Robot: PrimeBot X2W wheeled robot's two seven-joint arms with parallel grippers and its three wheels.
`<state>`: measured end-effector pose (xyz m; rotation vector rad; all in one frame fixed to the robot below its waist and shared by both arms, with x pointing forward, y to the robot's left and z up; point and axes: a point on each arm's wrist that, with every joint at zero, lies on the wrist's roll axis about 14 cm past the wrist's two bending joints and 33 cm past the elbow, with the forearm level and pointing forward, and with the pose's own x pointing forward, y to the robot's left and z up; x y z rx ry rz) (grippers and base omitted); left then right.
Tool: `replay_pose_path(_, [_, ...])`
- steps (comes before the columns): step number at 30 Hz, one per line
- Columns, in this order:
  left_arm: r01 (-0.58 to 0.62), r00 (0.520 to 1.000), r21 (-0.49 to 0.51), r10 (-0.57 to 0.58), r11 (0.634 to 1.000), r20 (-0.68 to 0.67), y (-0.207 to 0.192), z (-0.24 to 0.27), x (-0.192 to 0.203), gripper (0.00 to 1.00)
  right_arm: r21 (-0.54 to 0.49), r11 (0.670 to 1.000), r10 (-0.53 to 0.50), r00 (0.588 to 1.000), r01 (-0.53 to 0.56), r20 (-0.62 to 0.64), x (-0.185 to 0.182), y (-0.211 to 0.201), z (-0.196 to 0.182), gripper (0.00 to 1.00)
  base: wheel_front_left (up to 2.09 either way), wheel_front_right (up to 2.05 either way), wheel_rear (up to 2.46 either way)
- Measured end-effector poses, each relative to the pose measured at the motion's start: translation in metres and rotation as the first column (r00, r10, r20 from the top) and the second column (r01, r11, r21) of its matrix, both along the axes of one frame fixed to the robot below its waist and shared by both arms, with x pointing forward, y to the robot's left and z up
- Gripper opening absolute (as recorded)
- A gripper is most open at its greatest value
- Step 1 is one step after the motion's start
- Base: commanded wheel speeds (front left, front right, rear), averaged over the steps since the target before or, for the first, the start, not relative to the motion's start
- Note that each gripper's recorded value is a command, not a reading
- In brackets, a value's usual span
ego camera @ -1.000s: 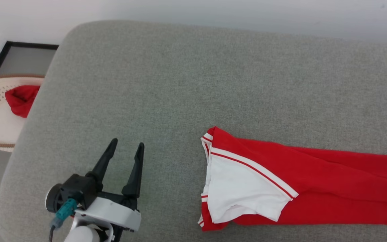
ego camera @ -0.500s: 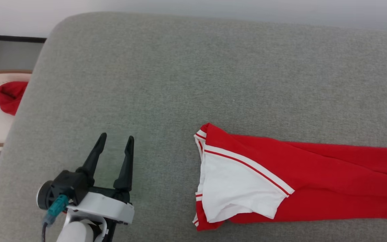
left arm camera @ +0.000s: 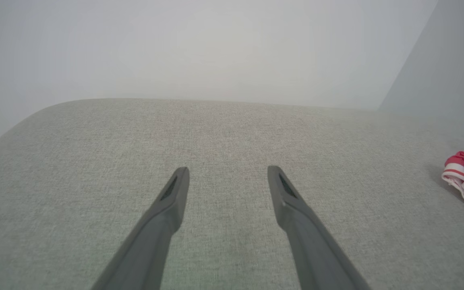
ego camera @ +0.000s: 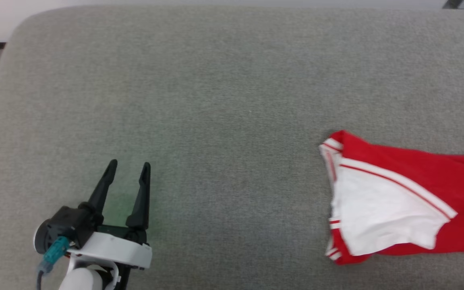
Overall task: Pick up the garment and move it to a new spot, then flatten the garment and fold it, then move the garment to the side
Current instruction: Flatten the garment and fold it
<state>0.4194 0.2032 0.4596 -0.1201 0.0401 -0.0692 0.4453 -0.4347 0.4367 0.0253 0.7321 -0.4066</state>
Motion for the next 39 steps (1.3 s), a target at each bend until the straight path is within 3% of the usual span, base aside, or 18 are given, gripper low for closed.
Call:
replay_pose_path(3, [0.013,1.000,-0.002,-0.013,1.000,-0.005,-0.003,-0.003,0.004,1.00,-0.045,0.998,-0.047,0.999,0.048,0.013,-0.008,-0.020,0.010,0.00,0.00,0.00,0.00])
replay_pose_path(6, [0.022,1.000,-0.009,-0.022,1.000,-0.013,-0.006,-0.006,0.006,1.00,-0.029,0.998,-0.052,0.998,0.053,0.021,-0.010,-0.018,0.009,0.00,0.00,0.00,0.00])
replay_pose_path(9, [0.032,0.999,-0.017,-0.032,0.999,-0.011,-0.010,-0.006,0.006,1.00,0.051,0.999,0.015,1.000,-0.016,0.023,-0.002,0.018,-0.001,0.00,0.00,0.00,0.00])
replay_pose_path(13, [0.040,0.999,-0.033,-0.041,0.999,-0.013,-0.017,-0.004,0.000,1.00,0.088,0.978,0.186,0.981,-0.190,0.054,0.011,0.073,0.010,0.00,0.00,0.00,0.00])
replay_pose_path(16, [0.041,0.999,-0.043,-0.041,0.998,0.001,-0.019,0.001,-0.003,1.00,0.133,0.932,0.330,0.941,-0.338,0.081,0.010,0.128,0.018,0.00,0.00,0.00,0.00])
replay_pose_path(20, [0.040,0.999,-0.054,-0.039,0.998,0.014,-0.021,0.007,-0.009,1.00,0.186,0.841,0.490,0.861,-0.509,0.137,0.002,0.196,0.040,0.00,0.00,0.00,0.00])
replay_pose_path(27, [0.019,0.999,-0.072,-0.017,0.997,0.033,-0.017,0.015,-0.013,1.00,0.226,0.701,0.647,0.736,-0.676,0.199,-0.011,0.273,0.055,0.00,0.00,0.00,0.00])
replay_pose_path(32, [-0.002,1.000,-0.083,0.004,0.997,0.026,-0.014,0.013,-0.017,1.00,0.274,0.654,0.685,0.705,-0.705,0.180,-0.015,0.300,0.038,0.00,0.00,0.00,0.00])
replay_pose_path(39, [-0.025,1.000,-0.094,0.026,0.995,0.014,-0.009,0.010,-0.020,1.00,0.348,0.617,0.703,0.693,-0.706,0.158,-0.017,0.322,0.011,0.00,0.00,0.00,0.00])
